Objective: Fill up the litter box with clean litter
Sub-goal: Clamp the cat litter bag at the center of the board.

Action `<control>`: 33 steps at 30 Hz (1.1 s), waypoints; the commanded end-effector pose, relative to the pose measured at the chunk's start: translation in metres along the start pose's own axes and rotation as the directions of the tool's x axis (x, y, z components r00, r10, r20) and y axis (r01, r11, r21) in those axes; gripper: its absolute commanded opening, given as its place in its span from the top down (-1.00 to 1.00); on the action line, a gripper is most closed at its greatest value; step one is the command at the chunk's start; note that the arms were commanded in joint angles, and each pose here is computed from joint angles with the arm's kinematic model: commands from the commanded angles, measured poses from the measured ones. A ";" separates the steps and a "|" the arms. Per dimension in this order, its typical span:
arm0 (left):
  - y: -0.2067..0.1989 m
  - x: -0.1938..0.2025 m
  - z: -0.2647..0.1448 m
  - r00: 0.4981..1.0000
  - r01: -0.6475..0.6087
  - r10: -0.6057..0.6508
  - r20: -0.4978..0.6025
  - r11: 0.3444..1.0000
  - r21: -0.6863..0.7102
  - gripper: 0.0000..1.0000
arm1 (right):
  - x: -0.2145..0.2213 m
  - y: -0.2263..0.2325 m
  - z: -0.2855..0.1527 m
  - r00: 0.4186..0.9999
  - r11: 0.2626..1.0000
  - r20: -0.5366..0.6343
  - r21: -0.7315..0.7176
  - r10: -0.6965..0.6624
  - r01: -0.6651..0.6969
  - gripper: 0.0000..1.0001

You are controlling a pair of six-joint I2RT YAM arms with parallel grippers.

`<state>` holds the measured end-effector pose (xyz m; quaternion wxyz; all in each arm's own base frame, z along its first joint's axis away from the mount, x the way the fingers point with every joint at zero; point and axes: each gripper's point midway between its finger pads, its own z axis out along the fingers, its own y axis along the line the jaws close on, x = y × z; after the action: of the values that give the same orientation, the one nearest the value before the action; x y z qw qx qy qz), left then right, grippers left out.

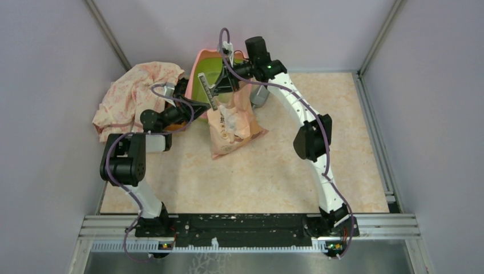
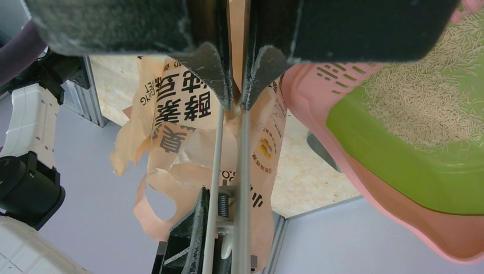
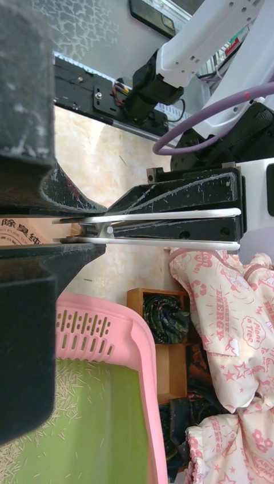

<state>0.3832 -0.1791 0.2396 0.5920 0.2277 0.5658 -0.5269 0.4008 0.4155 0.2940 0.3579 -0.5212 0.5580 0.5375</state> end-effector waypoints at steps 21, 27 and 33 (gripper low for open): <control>-0.029 0.004 -0.003 0.998 -0.054 0.057 -0.026 0.992 0.113 0.70 | -0.032 0.014 -0.013 0.995 0.996 0.044 -0.018 -0.089 0.090 1.00; -0.032 0.005 -0.002 0.998 -0.050 0.055 -0.031 0.991 0.122 0.74 | -0.029 0.015 -0.013 0.996 0.996 0.039 -0.021 -0.083 0.084 1.00; -0.034 0.003 -0.003 0.997 -0.064 0.068 -0.035 0.992 0.112 0.89 | -0.027 0.016 -0.012 0.996 0.997 0.030 -0.022 -0.079 0.080 1.00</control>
<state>0.3660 -0.1872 0.2281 0.5544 0.2401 0.5764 -0.5502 0.4002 0.4129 0.2947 0.3550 -0.5214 0.5554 0.5419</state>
